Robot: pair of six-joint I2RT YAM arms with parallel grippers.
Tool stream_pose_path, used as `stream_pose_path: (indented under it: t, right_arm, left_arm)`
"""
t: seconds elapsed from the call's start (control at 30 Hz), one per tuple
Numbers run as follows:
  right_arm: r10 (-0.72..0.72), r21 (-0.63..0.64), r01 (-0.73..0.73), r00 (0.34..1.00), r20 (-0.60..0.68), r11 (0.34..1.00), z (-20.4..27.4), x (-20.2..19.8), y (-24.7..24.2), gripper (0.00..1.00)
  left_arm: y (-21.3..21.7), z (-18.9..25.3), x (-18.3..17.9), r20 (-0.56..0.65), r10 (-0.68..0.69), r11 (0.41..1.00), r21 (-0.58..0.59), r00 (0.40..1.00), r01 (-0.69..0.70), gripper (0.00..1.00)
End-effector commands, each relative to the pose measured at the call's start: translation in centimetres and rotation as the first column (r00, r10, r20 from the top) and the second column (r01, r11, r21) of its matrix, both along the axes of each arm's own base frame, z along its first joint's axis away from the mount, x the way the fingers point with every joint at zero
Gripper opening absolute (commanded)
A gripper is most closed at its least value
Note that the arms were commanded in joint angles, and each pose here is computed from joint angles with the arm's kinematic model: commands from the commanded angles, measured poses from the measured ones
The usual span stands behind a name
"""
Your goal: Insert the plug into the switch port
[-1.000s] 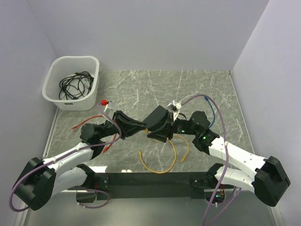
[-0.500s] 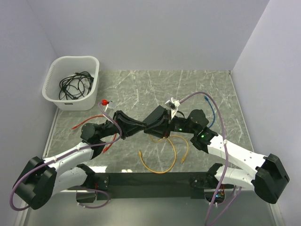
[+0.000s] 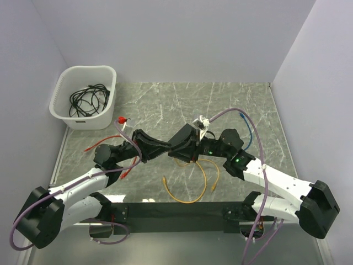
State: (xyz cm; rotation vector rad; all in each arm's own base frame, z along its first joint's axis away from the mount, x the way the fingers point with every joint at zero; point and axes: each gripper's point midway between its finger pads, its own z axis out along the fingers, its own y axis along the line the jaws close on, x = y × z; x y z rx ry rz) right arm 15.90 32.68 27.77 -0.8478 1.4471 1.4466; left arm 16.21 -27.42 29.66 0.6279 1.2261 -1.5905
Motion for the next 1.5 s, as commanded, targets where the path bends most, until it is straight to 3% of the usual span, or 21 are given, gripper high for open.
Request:
stream_pose_path:
  t: [0.0,0.2,0.37,0.5,0.57,0.63,0.73,0.77,0.83,0.97,1.17,1.27,1.37,1.4,1.47]
  right_arm:
    - [-0.005,0.028,0.003,0.998,0.056,1.000,1.9,-0.4,-0.1,0.35]
    - [-0.010,0.031,0.009,0.999,0.050,0.999,1.8,-0.4,-0.2,0.36]
    - [-0.022,0.036,0.021,0.998,0.051,0.999,2.0,-0.2,-0.2,0.30]
    - [-0.025,0.037,0.024,0.998,0.051,0.999,2.0,-0.1,-0.2,0.13]
    - [-0.028,0.040,0.026,0.998,0.051,0.999,2.0,-0.1,-0.2,0.00]
    - [-0.035,0.035,0.033,0.998,0.049,0.999,1.7,0.0,-0.3,0.00]
    - [-0.039,0.029,0.037,0.998,0.054,0.999,1.4,-0.1,-0.5,0.00]
    - [-0.041,0.027,0.039,0.998,0.058,0.999,1.4,-0.1,-0.6,0.00]
    - [-0.049,0.019,0.048,0.997,0.059,0.999,1.2,-0.1,-0.7,0.00]
    - [-0.062,-0.001,0.062,0.996,0.062,0.998,0.6,-0.1,-1.0,0.00]
    - [-0.101,-0.059,0.106,0.992,0.079,0.993,-0.9,0.4,-1.3,0.00]
    - [-0.209,-0.139,0.218,0.975,0.080,0.966,-2.4,2.3,-2.1,0.00]
    - [-0.416,-0.281,0.422,0.906,0.085,0.862,-5.1,5.8,-4.2,0.00]
    - [-0.528,-0.362,0.522,0.844,0.091,0.773,-6.9,7.5,-5.9,0.00]
    - [-0.619,-0.451,0.590,0.779,0.100,0.670,-8.6,9.3,-7.1,0.00]
  left_arm:
    - [0.4,2.2,-0.1,0.088,0.034,0.998,-0.048,0.996,-0.030,0.01]
    - [0.3,2.2,0.0,0.083,0.026,0.998,-0.051,0.996,-0.022,0.01]
    - [0.2,2.0,0.1,0.074,0.029,0.998,-0.049,0.997,-0.025,0.01]
    - [0.2,2.0,0.2,0.074,0.032,0.998,-0.047,0.997,-0.028,0.01]
    - [0.1,1.8,0.4,0.065,0.035,0.999,-0.042,0.997,-0.032,0.00]
    - [0.1,1.9,0.7,0.054,0.046,0.998,-0.041,0.997,-0.043,0.00]
    - [0.1,1.6,1.5,0.013,0.069,0.997,-0.023,0.998,-0.068,0.22]
    - [0.2,1.7,1.4,0.006,0.066,0.997,-0.030,0.998,-0.066,0.42]
    - [0.6,1.9,1.5,0.005,0.078,0.996,-0.050,0.997,-0.077,0.65]
    - [1.1,2.0,2.4,-0.026,0.114,0.992,-0.058,0.993,-0.115,0.84]
    - [2.1,2.0,3.9,-0.061,0.202,0.976,-0.065,0.977,-0.206,0.89]
    - [2.5,1.5,5.3,-0.096,0.269,0.961,-0.043,0.958,-0.274,0.88]
    - [2.8,0.8,6.3,-0.119,0.315,0.948,-0.017,0.942,-0.319,0.86]
    - [2.9,0.7,6.8,-0.127,0.336,0.940,-0.014,0.933,-0.341,0.86]
    - [2.9,0.1,7.6,-0.143,0.357,0.933,0.006,0.923,-0.359,0.86]
